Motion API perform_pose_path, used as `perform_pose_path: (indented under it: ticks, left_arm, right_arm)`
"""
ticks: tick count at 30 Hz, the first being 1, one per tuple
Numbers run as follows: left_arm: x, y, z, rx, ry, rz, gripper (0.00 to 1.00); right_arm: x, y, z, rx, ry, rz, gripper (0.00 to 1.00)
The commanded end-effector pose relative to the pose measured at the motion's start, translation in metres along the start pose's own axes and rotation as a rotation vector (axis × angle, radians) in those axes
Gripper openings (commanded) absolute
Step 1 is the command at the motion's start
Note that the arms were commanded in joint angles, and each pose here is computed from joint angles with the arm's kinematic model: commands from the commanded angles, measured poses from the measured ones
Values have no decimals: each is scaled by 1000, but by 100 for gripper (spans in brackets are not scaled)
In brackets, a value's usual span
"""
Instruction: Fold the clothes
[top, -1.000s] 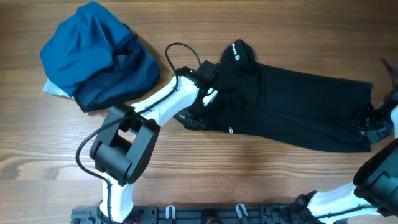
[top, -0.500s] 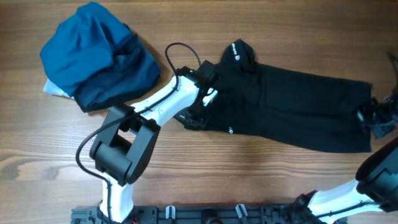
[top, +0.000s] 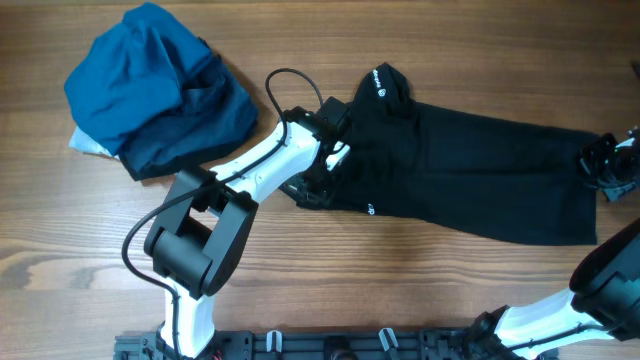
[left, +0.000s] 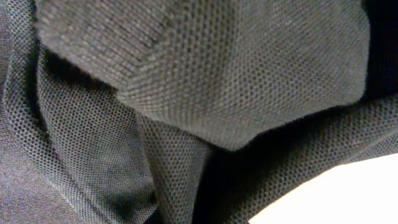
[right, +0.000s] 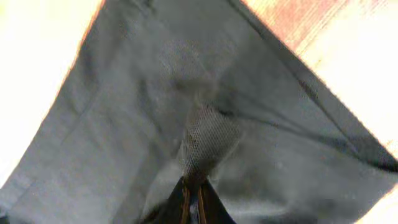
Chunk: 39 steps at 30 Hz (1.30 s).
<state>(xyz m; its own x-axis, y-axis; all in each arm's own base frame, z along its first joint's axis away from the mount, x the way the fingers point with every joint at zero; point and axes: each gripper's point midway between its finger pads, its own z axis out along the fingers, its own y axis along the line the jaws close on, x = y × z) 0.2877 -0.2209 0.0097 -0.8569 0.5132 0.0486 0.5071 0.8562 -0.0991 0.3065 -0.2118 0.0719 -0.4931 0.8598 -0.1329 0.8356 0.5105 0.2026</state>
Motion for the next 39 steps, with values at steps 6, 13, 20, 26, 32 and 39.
perform_pose_path:
  ticks: [6, 13, 20, 26, 32, 39]
  left_arm:
    - [12, -1, -8, 18, 30, -22, 4]
    - [29, -21, -49, 118, 14, -26, 31]
    - [-14, -32, -55, 177, -170, 17, 54]
    - [-79, -70, -81, 338, -455, 127, 75]
    - [-102, -75, -50, 298, -481, 150, 78]
    - [-116, -85, -28, 237, -515, 182, 69]
  right_arm:
    - [4, -26, -75, -47, -82, 86, 4]
    - [47, -63, -141, 54, -142, 148, 4]
    - [51, -47, -124, 13, -129, 103, 11]
    - [56, -30, -87, -72, -86, 68, 38]
    - [58, -25, -74, -106, -51, 71, 38]
    - [60, -23, -70, -124, -46, 70, 39]
